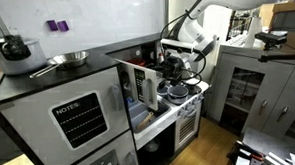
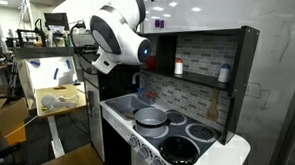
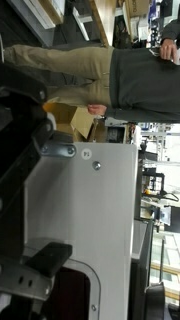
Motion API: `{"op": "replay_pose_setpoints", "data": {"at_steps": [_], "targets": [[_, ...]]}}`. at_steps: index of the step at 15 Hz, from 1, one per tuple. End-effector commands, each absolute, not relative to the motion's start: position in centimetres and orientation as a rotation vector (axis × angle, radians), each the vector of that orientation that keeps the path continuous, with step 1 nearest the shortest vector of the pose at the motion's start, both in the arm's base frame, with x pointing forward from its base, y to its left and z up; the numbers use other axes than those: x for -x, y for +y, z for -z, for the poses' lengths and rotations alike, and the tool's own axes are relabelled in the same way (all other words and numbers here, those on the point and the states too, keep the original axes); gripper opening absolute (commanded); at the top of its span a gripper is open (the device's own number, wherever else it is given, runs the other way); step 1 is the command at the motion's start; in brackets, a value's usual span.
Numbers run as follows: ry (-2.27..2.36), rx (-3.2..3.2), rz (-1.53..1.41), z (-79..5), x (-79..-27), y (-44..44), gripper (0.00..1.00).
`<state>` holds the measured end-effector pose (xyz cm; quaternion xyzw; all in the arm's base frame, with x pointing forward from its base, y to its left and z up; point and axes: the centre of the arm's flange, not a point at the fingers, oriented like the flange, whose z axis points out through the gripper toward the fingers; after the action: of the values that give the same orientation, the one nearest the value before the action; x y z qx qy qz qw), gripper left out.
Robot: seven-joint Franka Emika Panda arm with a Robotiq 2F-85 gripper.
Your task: Open the left door of the top cabinet.
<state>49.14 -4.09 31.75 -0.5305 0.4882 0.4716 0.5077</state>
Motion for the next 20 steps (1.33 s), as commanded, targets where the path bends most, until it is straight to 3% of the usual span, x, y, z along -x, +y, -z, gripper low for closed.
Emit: {"op": "replay_pose_setpoints", "data": {"at_steps": [1,10,20], "targets": [[1.241,1.309,-1.094,-32.0,-48.1,-5.2,1.0],[1.378,1.315,-0.99,-31.7,-45.1,-9.9,1.0],[1.341,1.711,-0.905,-36.9,-41.8,-14.8,1.0]]}}
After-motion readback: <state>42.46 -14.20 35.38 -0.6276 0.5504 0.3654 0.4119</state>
